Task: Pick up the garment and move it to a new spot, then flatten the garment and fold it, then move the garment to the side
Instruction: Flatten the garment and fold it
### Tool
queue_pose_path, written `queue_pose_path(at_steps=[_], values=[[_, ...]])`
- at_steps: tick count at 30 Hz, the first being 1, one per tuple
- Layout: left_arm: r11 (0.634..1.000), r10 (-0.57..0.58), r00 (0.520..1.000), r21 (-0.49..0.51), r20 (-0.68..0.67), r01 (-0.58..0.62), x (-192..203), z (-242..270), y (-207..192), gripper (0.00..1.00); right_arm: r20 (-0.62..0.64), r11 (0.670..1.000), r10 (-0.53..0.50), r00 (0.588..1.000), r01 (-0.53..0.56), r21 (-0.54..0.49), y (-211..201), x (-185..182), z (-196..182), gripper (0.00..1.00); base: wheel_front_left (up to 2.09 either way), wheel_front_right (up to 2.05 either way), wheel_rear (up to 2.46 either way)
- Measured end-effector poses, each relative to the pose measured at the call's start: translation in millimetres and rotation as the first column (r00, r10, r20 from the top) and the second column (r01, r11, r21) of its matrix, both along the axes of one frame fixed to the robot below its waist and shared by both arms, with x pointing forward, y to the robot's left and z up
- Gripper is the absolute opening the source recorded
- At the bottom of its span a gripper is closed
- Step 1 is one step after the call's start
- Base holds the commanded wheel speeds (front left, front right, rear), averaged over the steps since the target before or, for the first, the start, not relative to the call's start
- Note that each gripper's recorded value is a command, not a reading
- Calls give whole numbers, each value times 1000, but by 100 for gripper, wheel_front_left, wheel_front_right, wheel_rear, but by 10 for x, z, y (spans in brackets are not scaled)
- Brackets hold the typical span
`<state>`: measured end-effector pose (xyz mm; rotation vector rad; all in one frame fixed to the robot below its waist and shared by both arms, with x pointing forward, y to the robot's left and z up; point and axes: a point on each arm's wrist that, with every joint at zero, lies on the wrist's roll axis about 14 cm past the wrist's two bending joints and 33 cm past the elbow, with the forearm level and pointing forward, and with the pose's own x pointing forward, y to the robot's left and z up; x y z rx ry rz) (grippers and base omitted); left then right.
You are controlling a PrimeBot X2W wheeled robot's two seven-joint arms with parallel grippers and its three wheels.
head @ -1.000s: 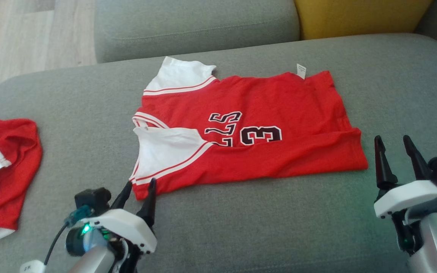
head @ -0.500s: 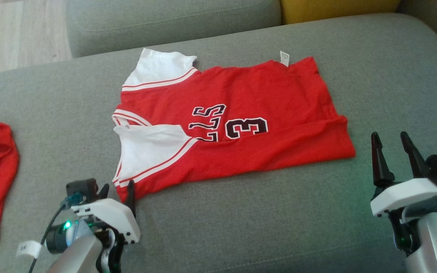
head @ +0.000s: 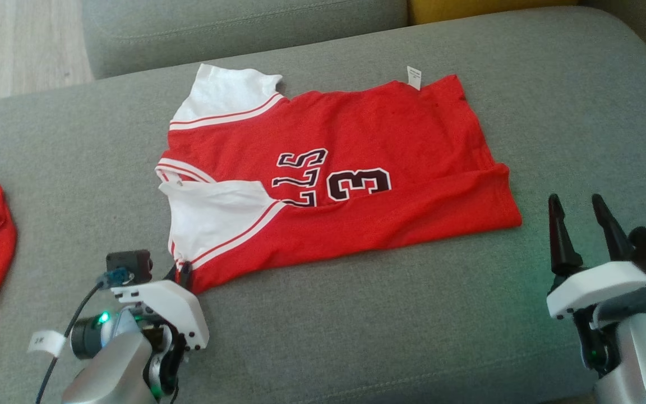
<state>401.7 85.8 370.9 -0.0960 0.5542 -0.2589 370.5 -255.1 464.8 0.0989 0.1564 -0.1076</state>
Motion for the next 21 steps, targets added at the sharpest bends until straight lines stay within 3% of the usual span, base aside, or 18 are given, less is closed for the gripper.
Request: queue_pose_path(at_steps=[5, 13, 21], values=[[1000, 13, 998, -16, 60, -12, 39, 96, 26, 0, -71, 1000, -9, 997, 11, 24, 2, -16, -160, 100, 0, 0, 0], [997, 40, 975, -74, 220, -24, 157, 459, 16, 0, -226, 977, -3, 974, 51, 206, 199, 27, -556, 100, 0, 0, 0], [995, 44, 965, -93, 259, -20, 162, 553, 26, 0, -302, 976, 22, 953, 45, 214, 267, 254, -726, 100, 0, 0, 0]])
